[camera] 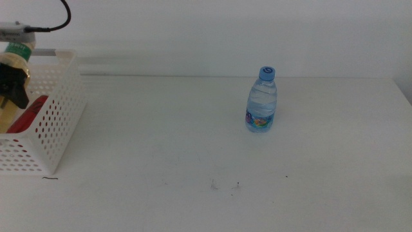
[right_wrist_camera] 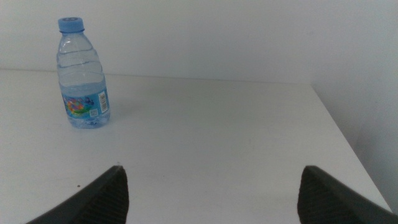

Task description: Use arms to grab the bottles and put them into the dustbin to the left of the table.

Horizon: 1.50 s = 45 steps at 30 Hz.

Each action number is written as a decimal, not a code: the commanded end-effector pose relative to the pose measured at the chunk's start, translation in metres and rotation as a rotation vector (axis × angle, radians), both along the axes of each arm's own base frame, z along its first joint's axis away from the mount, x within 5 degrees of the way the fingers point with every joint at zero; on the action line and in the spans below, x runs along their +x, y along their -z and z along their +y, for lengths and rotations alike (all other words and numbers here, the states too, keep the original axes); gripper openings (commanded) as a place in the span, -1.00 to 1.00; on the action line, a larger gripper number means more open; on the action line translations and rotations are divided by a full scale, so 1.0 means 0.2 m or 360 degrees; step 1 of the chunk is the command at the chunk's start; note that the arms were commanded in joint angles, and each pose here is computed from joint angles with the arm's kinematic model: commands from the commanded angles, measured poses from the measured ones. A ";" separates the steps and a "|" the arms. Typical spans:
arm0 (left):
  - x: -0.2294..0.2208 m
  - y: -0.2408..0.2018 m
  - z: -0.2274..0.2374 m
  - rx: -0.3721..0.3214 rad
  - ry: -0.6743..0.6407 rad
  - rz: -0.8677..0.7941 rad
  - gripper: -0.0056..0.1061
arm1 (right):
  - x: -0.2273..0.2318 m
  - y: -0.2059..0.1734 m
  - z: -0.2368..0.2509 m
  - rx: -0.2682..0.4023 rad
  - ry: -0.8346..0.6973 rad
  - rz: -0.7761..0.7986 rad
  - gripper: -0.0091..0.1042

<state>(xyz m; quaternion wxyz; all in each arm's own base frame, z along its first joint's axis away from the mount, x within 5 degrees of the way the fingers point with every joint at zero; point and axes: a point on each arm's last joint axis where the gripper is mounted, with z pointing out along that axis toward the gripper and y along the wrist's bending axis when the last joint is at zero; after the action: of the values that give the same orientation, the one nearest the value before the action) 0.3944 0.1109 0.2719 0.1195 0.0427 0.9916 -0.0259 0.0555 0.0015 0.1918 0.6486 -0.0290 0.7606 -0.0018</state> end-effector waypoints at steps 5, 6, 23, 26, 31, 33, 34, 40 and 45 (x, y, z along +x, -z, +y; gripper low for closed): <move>0.07 0.10 0.02 -0.0030 0.0016 -0.0021 -0.65 | 0.00 0.00 0.00 -0.0024 0.0012 -0.0017 0.80; 0.08 0.11 0.03 -0.0029 0.0014 -0.0025 -0.64 | 0.00 0.00 0.00 -0.0024 0.0012 -0.0017 0.80; 0.07 0.00 -0.02 0.0009 0.0106 -0.0087 0.78 | 0.00 0.00 0.00 -0.0024 0.0012 -0.0017 0.80; 0.03 -0.14 -0.10 0.0058 0.0124 -0.0175 0.78 | 0.00 0.00 0.00 -0.0024 0.0012 -0.0017 0.80; -0.06 -0.37 -0.26 0.0094 0.0155 -0.0333 0.78 | 0.00 0.00 0.00 -0.0024 0.0012 -0.0017 0.80; -0.11 -0.45 -0.33 0.0079 0.0204 -0.0412 0.78 | 0.00 0.00 0.00 -0.0024 0.0012 -0.0017 0.80; -0.14 -0.48 -0.37 0.0075 0.0224 -0.0442 0.78 | 0.00 0.00 0.00 -0.0024 0.0012 -0.0017 0.80; -0.38 -0.60 -0.56 -0.0027 0.0314 -0.0722 0.78 | 0.00 0.00 0.00 -0.0024 0.0012 -0.0017 0.80; -0.63 -0.61 -0.72 -0.0162 0.0467 -0.0922 0.78 | 0.00 0.00 0.00 -0.0024 0.0012 -0.0017 0.80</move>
<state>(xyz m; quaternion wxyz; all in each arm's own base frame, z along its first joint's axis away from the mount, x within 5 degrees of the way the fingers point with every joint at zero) 0.2710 -0.0287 0.3922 0.3781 0.1838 0.9047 -0.0692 0.0555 0.0015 0.1918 0.6486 -0.0290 0.7606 -0.0018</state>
